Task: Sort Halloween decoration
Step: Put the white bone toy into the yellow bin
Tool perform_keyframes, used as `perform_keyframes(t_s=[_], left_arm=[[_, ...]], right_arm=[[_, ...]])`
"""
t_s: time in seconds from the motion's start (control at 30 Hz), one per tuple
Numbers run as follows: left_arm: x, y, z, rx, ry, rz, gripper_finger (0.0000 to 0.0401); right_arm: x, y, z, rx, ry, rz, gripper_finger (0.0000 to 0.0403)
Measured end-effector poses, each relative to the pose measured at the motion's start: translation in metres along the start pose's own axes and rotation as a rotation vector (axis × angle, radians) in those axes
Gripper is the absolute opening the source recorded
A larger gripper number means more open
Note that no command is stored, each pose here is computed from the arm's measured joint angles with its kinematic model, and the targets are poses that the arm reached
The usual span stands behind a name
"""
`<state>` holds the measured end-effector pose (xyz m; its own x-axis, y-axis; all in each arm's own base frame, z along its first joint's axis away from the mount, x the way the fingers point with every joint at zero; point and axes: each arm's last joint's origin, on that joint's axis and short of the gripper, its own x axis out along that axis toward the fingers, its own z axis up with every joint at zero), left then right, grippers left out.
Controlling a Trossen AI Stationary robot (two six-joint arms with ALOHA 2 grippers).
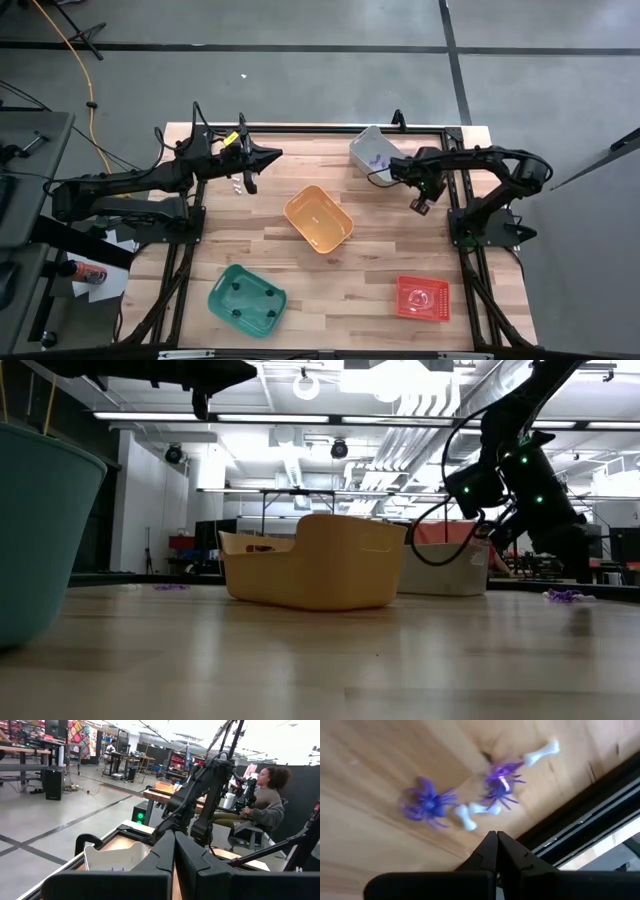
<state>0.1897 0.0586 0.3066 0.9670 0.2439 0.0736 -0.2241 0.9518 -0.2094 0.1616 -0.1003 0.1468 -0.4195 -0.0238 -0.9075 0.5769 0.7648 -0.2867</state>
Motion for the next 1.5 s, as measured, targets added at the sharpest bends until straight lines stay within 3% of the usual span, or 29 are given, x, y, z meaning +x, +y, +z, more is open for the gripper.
perform_keyframes(t_s=[0.7, 0.9, 1.13, 1.5], left_arm=[[0.0, 0.0, 0.0, -0.019, -0.004, 0.001, 0.0], [0.0, 0.0, 0.0, -0.019, -0.004, 0.001, 0.0], [0.0, 0.0, 0.0, -0.018, -0.004, 0.001, 0.0], [0.0, 0.0, 0.0, -0.018, -0.003, 0.001, 0.0]], right_arm=[[0.018, -0.018, 0.005, 0.216, 0.002, 0.127, 0.0], [0.018, -0.016, 0.007, 0.222, -0.012, 0.159, 0.0], [0.017, -0.01, 0.009, 0.223, -0.015, 0.277, 0.0], [0.011, 0.011, 0.009, 0.205, -0.05, 0.304, 0.0]])
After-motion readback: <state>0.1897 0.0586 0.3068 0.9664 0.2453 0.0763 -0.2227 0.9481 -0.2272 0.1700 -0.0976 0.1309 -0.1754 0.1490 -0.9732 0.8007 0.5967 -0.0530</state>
